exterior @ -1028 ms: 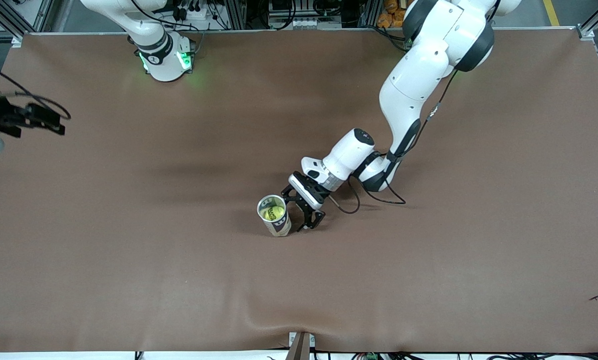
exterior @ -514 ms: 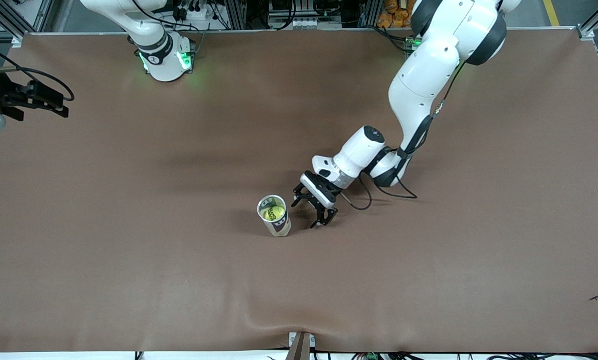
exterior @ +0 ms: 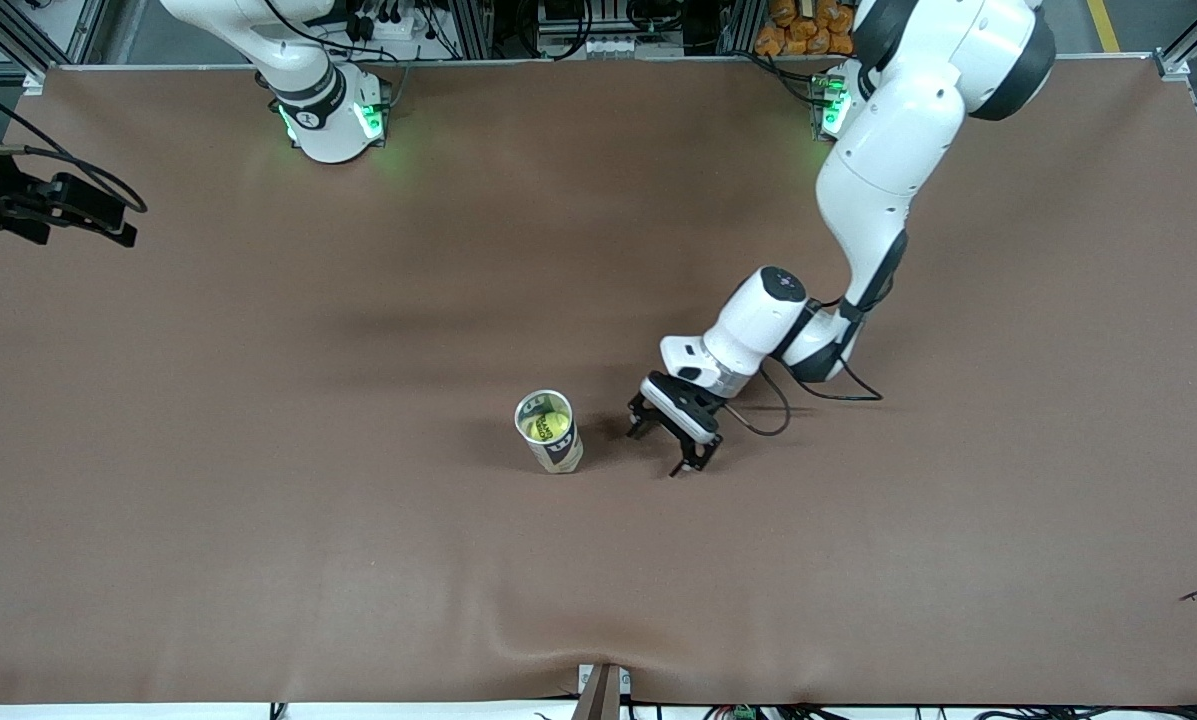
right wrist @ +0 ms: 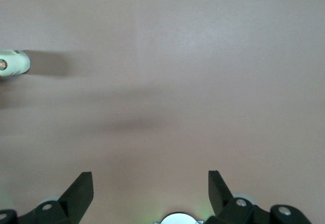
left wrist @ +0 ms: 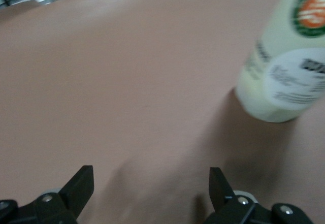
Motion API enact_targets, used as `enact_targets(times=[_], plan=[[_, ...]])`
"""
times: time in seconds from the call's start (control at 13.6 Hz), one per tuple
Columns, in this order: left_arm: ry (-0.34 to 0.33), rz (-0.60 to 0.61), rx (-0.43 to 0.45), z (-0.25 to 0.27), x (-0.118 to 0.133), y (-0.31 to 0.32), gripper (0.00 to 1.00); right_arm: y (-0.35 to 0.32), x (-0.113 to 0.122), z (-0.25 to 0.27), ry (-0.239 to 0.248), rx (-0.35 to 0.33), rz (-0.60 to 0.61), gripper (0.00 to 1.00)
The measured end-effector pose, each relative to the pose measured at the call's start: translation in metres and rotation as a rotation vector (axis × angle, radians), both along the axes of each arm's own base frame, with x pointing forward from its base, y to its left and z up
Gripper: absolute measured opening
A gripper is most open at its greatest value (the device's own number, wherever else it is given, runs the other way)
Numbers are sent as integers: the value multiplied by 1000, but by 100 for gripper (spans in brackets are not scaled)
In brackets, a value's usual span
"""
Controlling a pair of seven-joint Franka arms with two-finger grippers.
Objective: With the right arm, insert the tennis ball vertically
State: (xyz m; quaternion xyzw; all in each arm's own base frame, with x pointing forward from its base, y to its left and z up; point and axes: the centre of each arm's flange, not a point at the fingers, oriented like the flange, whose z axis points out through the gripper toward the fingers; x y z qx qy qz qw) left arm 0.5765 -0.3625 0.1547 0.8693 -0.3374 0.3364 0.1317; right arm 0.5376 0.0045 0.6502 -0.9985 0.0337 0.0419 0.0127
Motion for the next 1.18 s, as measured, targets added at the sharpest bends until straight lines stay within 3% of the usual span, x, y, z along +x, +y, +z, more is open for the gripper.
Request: enact_targets(times=[0.37, 0.66, 1.18], plan=[[102, 93, -7, 29, 36, 42, 100, -3, 4, -3, -5, -4, -6, 100], [190, 163, 54, 52, 72, 81, 100, -3, 6, -4, -10, -4, -7, 100], [315, 239, 106, 93, 114, 127, 100, -10, 7, -7, -13, -4, -18, 100]])
